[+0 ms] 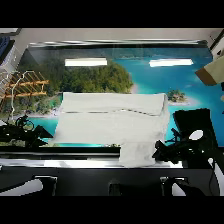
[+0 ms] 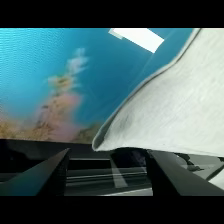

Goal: Fold the clothes and pants, and hang the long-sleeved shirts on hangers.

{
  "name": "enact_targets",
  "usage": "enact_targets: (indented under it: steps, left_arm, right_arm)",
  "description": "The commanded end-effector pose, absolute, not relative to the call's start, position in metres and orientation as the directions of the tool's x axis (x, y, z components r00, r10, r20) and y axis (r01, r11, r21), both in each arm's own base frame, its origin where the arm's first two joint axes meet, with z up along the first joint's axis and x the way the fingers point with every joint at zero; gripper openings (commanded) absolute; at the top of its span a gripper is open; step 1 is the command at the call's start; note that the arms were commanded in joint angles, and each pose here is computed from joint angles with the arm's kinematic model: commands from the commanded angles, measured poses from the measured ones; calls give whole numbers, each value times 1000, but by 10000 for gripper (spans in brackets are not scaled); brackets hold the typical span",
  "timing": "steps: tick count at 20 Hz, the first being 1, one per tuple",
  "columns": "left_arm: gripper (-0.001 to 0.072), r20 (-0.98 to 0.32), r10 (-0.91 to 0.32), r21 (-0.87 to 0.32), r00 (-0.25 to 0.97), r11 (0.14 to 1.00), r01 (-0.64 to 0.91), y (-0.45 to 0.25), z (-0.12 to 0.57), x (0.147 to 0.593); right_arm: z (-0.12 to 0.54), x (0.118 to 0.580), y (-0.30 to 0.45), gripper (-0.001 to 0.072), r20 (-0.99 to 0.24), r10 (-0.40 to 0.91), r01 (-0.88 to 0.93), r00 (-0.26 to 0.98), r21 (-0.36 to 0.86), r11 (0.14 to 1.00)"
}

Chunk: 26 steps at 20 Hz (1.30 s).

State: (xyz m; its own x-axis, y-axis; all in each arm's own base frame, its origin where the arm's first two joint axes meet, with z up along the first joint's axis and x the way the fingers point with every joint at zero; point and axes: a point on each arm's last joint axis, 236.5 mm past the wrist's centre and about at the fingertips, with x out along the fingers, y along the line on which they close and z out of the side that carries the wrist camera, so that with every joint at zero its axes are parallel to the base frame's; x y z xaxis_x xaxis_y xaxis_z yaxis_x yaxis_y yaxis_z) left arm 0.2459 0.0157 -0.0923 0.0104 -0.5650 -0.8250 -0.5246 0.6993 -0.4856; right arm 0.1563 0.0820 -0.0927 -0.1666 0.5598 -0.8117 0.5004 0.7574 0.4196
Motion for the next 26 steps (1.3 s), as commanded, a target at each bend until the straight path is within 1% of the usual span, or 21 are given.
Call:
enact_targets:
  steps: [1,5,6,7,8,9,13,16,18,19,20,23,26]
  left_arm:
    - [529,-826,-564,-487,12,703,-518,11,-98,251]
    - [527,-829,-558,-476,-49,747,-464,-12,-110,254]
    - [464,-834,-549,-471,-46,754,-457,-14,-112,256]
    - [320,-840,-542,-467,-37,755,-460,-14,-113,259]
    - [151,-842,-538,-462,-32,751,-471,-13,-114,260]
    - [15,-842,-538,-462,-32,751,-472,-13,-113,260]
    - [18,-842,-539,-474,-17,756,-451,-13,-97,264]
    - [18,-860,-508,-467,47,748,-471,-10,-60,267]
    - [18,-869,-486,-467,88,752,-466,-12,-32,260]
    - [18,-872,-477,-473,114,757,-450,-14,-18,257]
    - [17,-873,-465,-479,144,765,-431,-15,-7,257]
    - [17,-863,-455,-505,218,770,-391,-25,11,270]
    - [17,-838,-454,-541,303,765,-349,-38,20,309]
  right_arm:
    - [-88,161,81,40,-825,550,484,-130,431,761]
    - [-87,160,81,40,-822,553,485,-136,432,761]
    - [-87,159,82,40,-820,555,484,-141,432,761]
    - [-86,157,82,40,-817,557,484,-147,432,761]
    - [-86,156,82,40,-817,557,483,-152,430,763]
    - [-86,156,82,40,-817,557,482,-152,431,763]
    - [-75,157,83,39,-827,550,437,-118,455,776]
    - [-46,142,89,39,-822,558,387,-112,481,787]
    - [-18,126,95,39,-817,567,349,-111,502,791]
    - [-3,122,99,38,-814,573,324,-92,520,791]
    - [10,123,101,37,-817,574,306,-47,536,787]
    - [33,162,101,37,-812,565,266,146,582,768]
    - [39,223,103,37,-746,608,256,272,665,702]
